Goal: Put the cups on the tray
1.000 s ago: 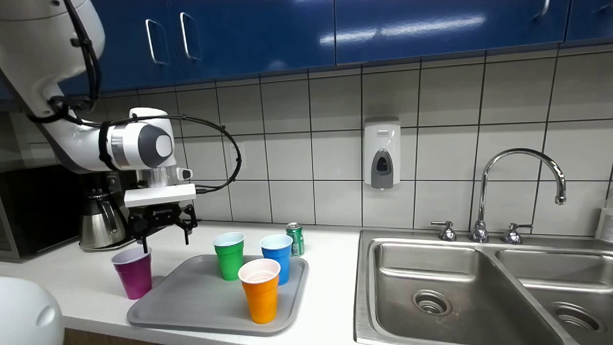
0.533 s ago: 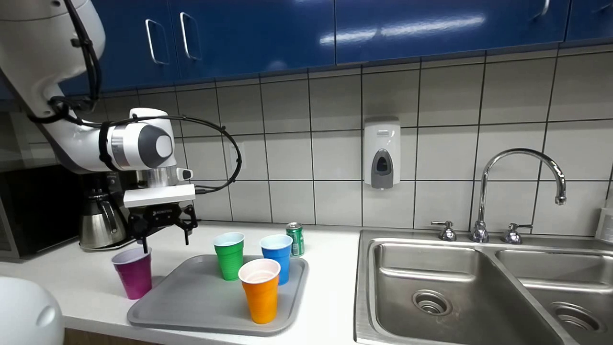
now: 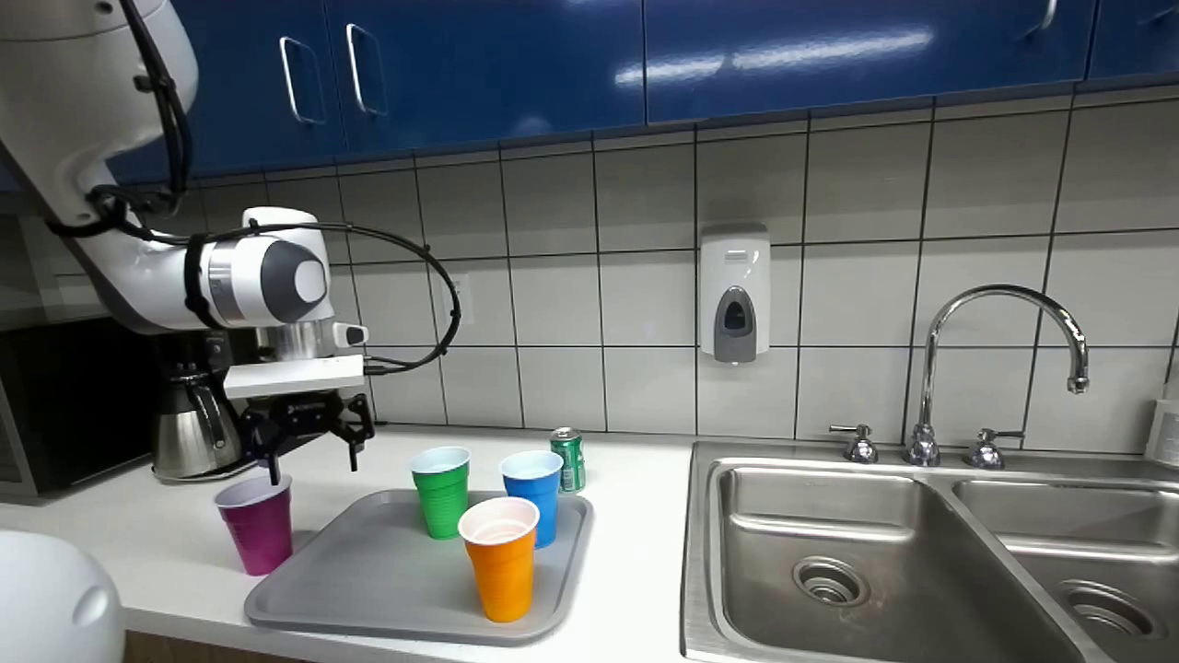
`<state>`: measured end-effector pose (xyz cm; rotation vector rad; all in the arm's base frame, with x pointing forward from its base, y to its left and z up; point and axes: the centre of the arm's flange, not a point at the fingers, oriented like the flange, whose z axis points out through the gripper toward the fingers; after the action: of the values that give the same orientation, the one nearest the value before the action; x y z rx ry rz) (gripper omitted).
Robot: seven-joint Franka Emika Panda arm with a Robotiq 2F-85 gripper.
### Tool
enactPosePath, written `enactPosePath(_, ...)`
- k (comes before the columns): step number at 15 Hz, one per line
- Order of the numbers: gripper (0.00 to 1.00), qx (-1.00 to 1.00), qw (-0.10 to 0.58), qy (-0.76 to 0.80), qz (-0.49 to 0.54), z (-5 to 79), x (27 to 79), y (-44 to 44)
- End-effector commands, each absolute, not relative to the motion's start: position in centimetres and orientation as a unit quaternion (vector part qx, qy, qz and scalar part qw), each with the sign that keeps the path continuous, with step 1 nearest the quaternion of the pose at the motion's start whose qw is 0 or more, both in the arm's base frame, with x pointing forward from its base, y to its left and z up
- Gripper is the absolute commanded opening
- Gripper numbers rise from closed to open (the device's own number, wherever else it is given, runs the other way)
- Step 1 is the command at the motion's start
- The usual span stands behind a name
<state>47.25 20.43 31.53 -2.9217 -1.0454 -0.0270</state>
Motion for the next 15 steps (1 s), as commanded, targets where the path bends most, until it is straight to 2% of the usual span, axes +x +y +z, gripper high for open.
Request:
enactPosePath(1,1.00,-0.946,0.019,-0.324,-0.012,31.5,47.5,22.5)
enactPosePath(15,1.00,-0.951,0.022,-0.308,-0.021,29.7,49.2,26.6)
